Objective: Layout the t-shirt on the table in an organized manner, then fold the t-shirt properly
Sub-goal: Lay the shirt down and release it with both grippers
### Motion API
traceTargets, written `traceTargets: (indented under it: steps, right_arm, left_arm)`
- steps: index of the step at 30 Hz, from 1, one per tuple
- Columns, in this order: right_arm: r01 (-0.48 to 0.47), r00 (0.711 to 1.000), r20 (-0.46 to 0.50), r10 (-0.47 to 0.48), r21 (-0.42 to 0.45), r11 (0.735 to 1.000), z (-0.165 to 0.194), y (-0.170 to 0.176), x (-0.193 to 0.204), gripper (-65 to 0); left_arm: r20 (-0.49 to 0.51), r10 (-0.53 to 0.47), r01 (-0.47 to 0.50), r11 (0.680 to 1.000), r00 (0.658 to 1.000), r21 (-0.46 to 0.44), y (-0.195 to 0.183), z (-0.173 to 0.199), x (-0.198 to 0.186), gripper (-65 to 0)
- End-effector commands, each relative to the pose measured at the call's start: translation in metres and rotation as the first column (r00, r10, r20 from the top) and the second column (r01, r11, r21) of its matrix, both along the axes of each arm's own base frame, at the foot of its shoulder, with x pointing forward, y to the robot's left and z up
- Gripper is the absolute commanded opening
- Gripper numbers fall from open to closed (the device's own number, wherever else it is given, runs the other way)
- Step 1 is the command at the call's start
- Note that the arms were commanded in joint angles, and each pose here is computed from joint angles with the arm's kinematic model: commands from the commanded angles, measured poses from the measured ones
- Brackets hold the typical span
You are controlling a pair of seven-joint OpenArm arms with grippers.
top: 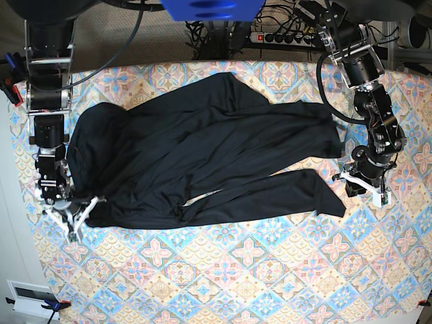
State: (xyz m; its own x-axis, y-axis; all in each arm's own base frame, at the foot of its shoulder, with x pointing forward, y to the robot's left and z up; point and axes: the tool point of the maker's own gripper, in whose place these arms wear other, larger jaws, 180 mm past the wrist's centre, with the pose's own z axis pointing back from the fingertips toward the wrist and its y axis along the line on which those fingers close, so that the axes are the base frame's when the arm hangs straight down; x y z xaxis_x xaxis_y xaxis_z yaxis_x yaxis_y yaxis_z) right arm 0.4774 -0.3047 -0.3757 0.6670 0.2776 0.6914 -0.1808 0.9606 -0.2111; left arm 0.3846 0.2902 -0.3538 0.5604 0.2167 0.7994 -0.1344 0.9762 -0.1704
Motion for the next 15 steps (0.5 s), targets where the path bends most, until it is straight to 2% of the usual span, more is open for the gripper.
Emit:
traceTargets:
  steps: [1,5,8,12,15]
  right_arm:
    - [0.022,0.995,0.102,-0.021,-0.014,1.0,0.039,-0.014,0.022,-65.0]
    - [0.135,0.981,0.15,-0.126,-0.053,0.989,0.06,-0.055,0.022,-65.0]
    - [0.256,0.955,0.181,-0.235,-0.107,0.961,0.068,-0.088,0.015,-64.9]
    - [0.272,0.952,0.177,-0.249,-0.12,0.955,0.066,-0.092,0.012,-64.9]
    - [0.269,0.946,0.22,-0.236,-0.131,0.954,0.084,-0.092,0.018,-64.5]
  left_arm:
    - [0.067,-0.003,0.002,1.0,0.998,0.02,0.005,0.022,0.011,-48.8]
    - [0.059,-0.008,0.006,1.0,0.998,0.023,0.004,0.019,0.007,-48.9]
    - [0.071,-0.021,0.018,0.999,0.997,0.049,0.002,0.024,-0.001,-48.9]
    - [0.078,-0.103,0.095,0.991,0.992,0.093,-0.022,0.03,-0.003,-48.9]
    - [0.048,-0.161,0.155,0.983,0.986,0.101,-0.041,0.021,-0.006,-48.8]
